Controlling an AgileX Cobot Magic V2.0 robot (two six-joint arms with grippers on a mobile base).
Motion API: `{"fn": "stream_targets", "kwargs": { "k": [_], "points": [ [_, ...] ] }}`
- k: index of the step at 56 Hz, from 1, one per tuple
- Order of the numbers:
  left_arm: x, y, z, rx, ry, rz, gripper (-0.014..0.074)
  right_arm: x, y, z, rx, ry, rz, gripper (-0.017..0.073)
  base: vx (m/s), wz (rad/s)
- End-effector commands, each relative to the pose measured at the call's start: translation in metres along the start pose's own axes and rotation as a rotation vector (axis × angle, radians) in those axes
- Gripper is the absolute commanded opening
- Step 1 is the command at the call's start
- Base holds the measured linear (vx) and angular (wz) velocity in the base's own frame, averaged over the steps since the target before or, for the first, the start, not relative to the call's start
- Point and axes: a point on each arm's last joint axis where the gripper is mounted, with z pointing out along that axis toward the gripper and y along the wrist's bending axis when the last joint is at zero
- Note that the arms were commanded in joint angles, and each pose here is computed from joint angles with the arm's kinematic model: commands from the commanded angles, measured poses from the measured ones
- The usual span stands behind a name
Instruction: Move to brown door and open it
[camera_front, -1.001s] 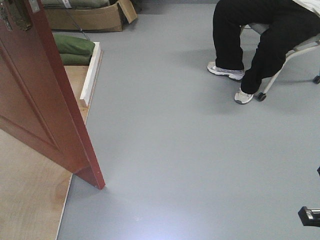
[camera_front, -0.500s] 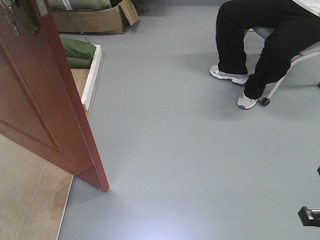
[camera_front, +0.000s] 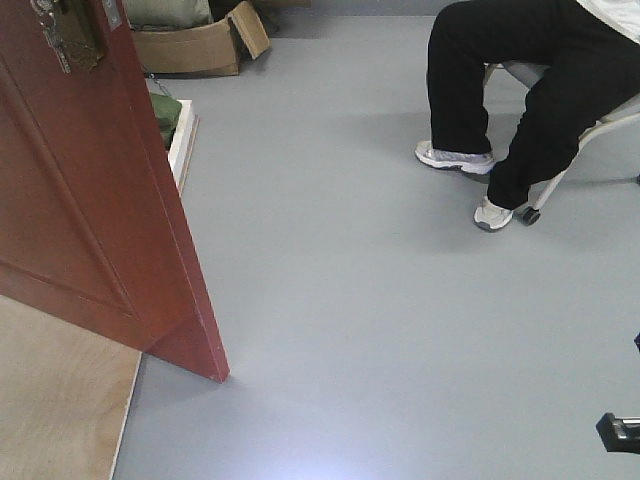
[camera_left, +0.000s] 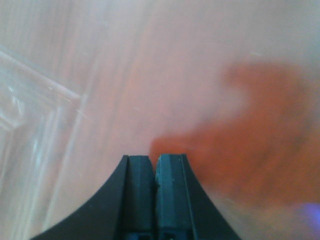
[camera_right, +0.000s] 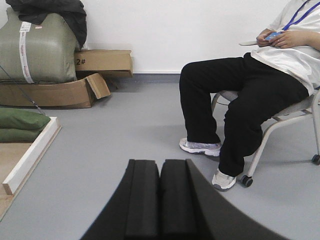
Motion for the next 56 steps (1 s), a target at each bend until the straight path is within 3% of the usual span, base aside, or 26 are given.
{"fn": "stream_targets", "kwargs": {
  "k": [1, 56],
  "points": [
    [-0.0252, -0.0173, -0.0152, 0.059, -0.057, -0.003, -0.0006, -0.0062, -0.0004, -0.0008, 0.005, -0.088, -0.009, 0.0000, 0.15, -0.03],
    [-0.0252, -0.0173, -0.0152, 0.059, -0.057, -0.003, -0.0006, -0.0062, -0.0004, -0.0008, 0.005, -0.088, -0.009, 0.0000, 0.13, -0.04]
  ]
}}
